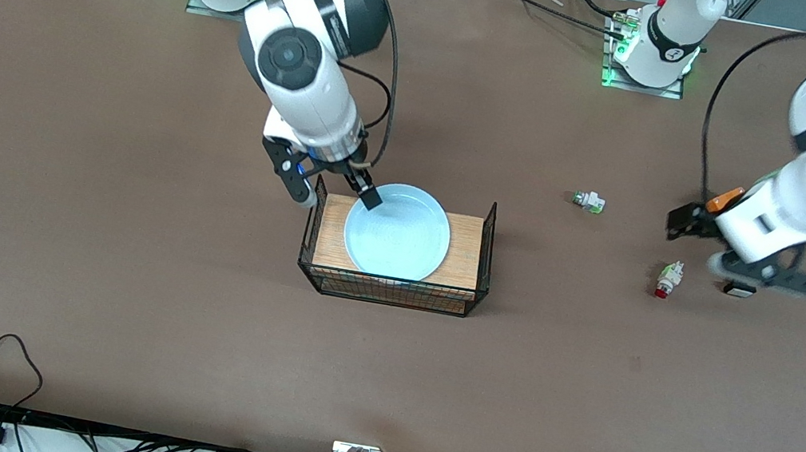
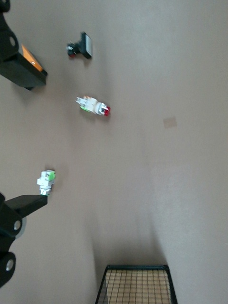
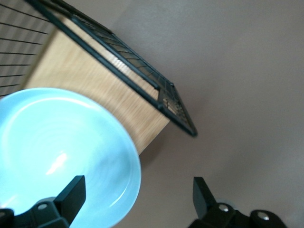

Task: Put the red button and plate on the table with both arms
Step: 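Lower the red button onto the table and open the left gripper, then grasp the blue plate rim with the right gripper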

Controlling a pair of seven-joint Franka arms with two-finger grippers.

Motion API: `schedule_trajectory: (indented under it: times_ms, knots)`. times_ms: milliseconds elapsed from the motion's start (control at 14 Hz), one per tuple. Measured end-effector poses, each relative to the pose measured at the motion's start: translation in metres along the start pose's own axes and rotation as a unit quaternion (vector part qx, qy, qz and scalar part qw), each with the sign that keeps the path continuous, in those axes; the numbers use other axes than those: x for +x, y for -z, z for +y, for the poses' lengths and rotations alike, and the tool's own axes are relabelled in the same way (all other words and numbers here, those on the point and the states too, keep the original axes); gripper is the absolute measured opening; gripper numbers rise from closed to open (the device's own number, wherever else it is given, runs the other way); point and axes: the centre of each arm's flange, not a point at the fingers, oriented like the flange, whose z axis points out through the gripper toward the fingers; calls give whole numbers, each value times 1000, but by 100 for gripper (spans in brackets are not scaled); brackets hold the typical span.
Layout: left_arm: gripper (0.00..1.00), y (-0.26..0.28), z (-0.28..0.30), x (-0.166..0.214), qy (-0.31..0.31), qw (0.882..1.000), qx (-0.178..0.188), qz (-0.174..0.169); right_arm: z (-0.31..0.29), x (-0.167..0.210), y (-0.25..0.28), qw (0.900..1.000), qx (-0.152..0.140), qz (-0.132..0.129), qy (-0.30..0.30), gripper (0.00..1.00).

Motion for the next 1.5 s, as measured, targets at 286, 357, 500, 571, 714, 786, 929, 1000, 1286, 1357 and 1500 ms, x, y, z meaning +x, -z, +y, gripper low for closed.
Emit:
schedule_trajectory:
  times_ms: [286, 357, 500, 571, 714, 786, 929, 1000, 1286, 1357, 1500]
  knots:
    - [100, 29, -17, -13, 15, 1000, 1, 17, -2, 3, -27, 1000, -11, 1, -2, 100]
    - [100, 28, -19, -14, 17, 1000, 2, 16, -3, 4, -28, 1000, -8, 2, -3, 100]
    - [100, 25, -22, -14, 19, 1000, 2, 12, -6, 10, -27, 1000, 0, 6, -8, 98]
    - [100, 25, -23, -16, 19, 1000, 2, 6, -6, 13, -26, 1000, 1, 7, -9, 98]
    - [100, 26, -22, -19, 19, 1000, 3, -8, -6, 13, -27, 1000, 0, 7, -10, 79]
    - [100, 28, -22, -19, 19, 1000, 3, -9, -6, 13, -28, 1000, -1, 7, -10, 65]
    - [100, 30, -18, -19, 15, 1000, 3, -8, -6, 12, -30, 1000, -2, 7, -8, 60]
    - [100, 31, -17, -19, 14, 1000, 4, -7, -6, 10, -30, 1000, -2, 7, -8, 53]
    - [100, 32, -15, -19, 12, 1000, 4, -6, -7, 9, -31, 1000, 2, 7, -6, 30]
    - [100, 33, -15, -18, 12, 1000, 4, -5, -8, 9, -31, 1000, 3, 7, -6, 20]
    - [100, 35, -14, -18, 11, 1000, 4, -4, -8, 9, -30, 1000, 4, 8, -4, 14]
